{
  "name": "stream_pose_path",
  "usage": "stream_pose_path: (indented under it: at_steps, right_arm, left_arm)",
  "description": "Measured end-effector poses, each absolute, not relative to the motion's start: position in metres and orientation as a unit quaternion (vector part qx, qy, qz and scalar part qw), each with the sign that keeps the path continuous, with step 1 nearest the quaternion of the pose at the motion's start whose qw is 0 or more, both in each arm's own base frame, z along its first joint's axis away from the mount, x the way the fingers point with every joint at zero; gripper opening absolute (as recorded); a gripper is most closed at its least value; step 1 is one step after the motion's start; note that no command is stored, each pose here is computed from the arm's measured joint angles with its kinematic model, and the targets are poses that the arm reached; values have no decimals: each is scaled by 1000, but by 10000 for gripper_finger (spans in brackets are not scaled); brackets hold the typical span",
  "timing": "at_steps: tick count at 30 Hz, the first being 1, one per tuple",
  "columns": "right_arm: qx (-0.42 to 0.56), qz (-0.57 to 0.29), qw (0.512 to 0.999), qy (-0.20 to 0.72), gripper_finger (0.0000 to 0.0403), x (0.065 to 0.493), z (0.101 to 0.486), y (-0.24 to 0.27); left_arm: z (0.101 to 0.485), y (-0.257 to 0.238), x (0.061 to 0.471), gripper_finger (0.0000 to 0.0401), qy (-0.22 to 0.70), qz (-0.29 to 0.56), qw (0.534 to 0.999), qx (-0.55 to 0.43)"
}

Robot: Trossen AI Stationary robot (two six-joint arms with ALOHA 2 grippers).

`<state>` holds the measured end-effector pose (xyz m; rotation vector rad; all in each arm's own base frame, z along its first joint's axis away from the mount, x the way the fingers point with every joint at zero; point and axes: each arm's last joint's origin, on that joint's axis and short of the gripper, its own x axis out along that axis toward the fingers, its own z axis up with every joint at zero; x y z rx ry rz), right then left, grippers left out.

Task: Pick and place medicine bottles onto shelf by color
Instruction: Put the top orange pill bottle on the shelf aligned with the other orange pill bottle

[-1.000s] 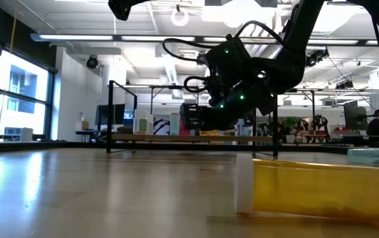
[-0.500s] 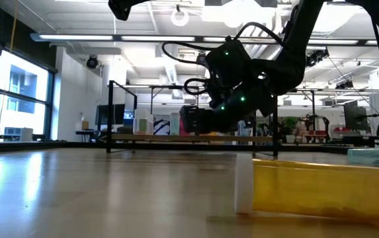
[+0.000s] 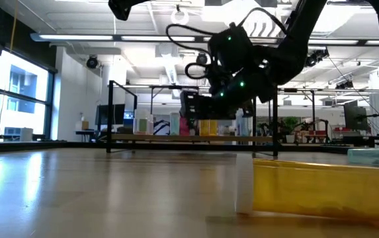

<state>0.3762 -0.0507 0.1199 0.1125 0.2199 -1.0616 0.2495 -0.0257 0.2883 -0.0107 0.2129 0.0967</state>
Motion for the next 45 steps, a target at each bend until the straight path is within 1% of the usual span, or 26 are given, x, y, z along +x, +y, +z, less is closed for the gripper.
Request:
stream_pose_path:
  at_steps: [6, 10, 14, 22, 26, 31, 35, 37, 40, 45]
  right_arm:
    - [43, -501, 857, 110, 179, 374, 133, -50]
    - [24, -483, 869, 106, 179, 372, 154, -48]
    - [7, -434, 893, 119, 179, 367, 181, -45]
    - [45, -329, 927, 172, 179, 333, 232, -61]
    - [68, -280, 944, 159, 179, 320, 254, -72]
    - [77, -263, 946, 173, 179, 314, 292, -86]
    - [54, -249, 943, 212, 179, 321, 328, -92]
    - [50, -234, 940, 242, 179, 323, 340, -95]
    - [62, -220, 933, 278, 179, 325, 349, -102]
    - [86, -170, 919, 345, 179, 328, 331, -109]
  left_arm:
    - [288, -26, 249, 232, 106, 48, 993, -5]
    - [287, -26, 249, 232, 112, 48, 993, -4]
    - [285, -26, 249, 232, 123, 49, 991, -2]
    - [281, -26, 248, 232, 144, 50, 988, -7]
    - [275, -26, 246, 232, 175, 53, 983, -21]
    - [269, -31, 242, 232, 208, 47, 977, -28]
    - [264, -37, 241, 232, 209, 38, 977, -24]
    - [259, -38, 240, 232, 204, 43, 978, -21]
    - [252, -39, 239, 232, 189, 50, 980, -21]
    - [245, -37, 238, 232, 178, 53, 982, -17]
